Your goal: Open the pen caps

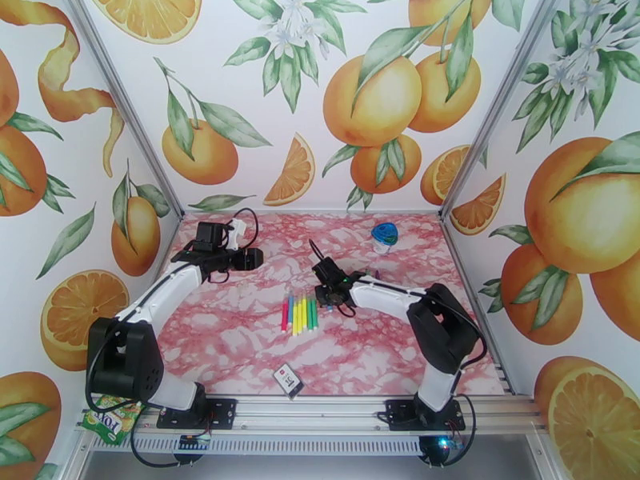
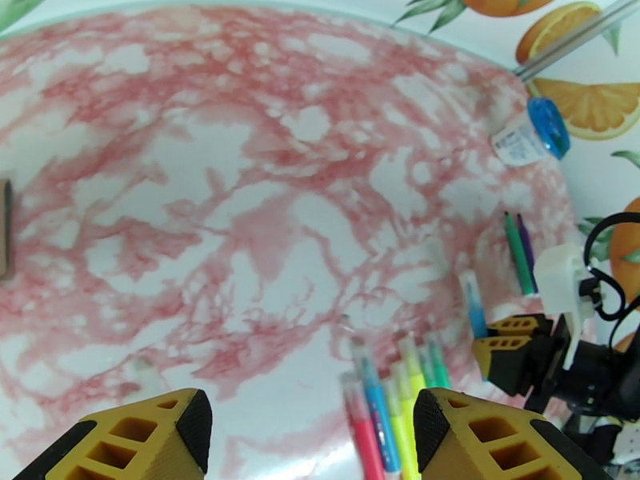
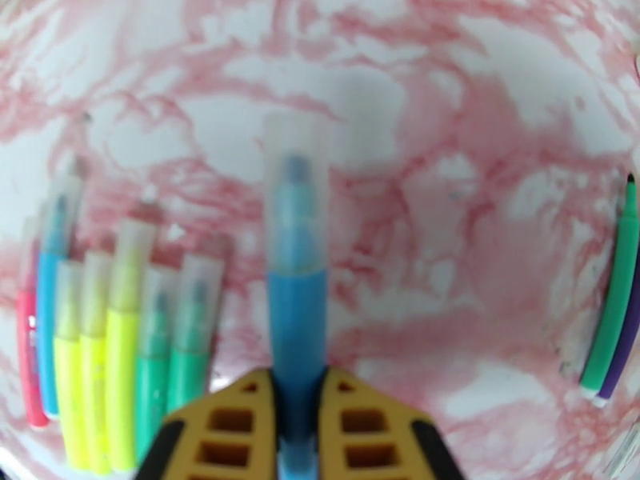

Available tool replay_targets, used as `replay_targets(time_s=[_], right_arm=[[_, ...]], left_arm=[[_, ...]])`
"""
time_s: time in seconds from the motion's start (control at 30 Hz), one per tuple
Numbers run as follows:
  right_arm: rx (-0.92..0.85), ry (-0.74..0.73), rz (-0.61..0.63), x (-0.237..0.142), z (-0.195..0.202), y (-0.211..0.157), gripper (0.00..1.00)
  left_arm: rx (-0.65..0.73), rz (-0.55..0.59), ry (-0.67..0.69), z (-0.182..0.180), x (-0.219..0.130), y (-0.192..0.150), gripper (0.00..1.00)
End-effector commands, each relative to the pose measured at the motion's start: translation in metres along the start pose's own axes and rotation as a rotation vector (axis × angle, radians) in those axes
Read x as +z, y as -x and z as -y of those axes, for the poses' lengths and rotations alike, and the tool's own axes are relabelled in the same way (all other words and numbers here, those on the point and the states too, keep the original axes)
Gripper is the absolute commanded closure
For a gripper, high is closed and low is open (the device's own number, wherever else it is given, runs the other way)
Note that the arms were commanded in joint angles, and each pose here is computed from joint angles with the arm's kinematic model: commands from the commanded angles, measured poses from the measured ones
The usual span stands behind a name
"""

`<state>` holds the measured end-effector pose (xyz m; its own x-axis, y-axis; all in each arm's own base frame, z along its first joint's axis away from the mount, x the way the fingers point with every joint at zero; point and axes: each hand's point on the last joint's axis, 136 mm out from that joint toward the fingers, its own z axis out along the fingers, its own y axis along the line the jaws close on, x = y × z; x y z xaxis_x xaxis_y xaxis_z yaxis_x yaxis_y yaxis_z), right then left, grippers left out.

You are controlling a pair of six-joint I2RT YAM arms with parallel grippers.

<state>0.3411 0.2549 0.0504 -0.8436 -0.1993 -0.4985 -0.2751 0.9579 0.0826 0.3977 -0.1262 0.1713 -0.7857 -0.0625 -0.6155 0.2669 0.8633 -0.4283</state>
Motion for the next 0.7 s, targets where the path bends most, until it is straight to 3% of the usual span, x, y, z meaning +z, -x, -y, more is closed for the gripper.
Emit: replay_targets(time_s=[0.0, 0.37, 0.67], right_arm=[[0.001, 0.075, 0.133, -0.020, -0.011, 0.028, 0.90], [-0.037, 0.292, 0.266, -0.051, -0.044, 0.048, 0.90], [-0.069, 0.424, 0.350, -0.077, -0.064, 0.060, 0.89]], left_arm=[[-0.005, 0.029, -0.090, 0.017, 0.002, 0.009, 0.30], [0.017, 0.005, -0.369, 0.069, 0.008, 0.009, 0.30], [0.060, -0.023, -0.503, 0.103, 0.012, 0.007, 0.31]])
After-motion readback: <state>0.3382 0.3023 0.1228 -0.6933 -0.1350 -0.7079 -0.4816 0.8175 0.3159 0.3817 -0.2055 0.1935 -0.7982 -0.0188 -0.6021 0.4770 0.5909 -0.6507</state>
